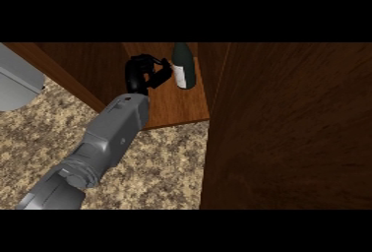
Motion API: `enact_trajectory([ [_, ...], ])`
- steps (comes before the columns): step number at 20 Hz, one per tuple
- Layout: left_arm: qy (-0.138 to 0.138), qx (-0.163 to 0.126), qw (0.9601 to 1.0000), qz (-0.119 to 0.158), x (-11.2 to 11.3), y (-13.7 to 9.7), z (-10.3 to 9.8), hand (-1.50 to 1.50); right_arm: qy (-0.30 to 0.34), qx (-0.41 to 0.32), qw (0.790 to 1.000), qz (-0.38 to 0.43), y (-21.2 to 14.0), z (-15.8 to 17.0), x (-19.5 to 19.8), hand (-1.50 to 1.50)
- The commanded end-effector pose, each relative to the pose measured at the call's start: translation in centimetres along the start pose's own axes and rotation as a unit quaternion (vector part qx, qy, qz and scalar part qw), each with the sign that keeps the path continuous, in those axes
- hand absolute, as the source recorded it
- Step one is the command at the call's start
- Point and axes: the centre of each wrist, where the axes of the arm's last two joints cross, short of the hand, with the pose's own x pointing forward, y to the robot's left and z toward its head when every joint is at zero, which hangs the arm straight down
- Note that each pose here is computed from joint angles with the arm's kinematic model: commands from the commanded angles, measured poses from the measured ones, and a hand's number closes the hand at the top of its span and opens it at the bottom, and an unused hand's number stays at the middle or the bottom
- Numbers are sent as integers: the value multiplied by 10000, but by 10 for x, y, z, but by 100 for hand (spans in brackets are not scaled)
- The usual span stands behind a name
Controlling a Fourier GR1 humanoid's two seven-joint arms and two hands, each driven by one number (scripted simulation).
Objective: Pick up the wine, place it into the cabinet and close the cabinet
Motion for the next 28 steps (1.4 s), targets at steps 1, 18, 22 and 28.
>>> enact_trajectory([
  [1,-175,211,9984,-497,-4,10,-4,150,18,72,9999,-109,0,7,0,-150],
  [18,23,272,9924,-1202,-21,36,-10,-150,-186,253,9995,-94,4,4,5,-150],
  [22,140,247,9930,-1147,-28,58,-18,-150,-141,167,9998,-39,3,4,4,-150],
  [28,-25,279,9927,-1175,-24,62,-23,-150,-113,244,9996,15,6,6,4,-150],
])
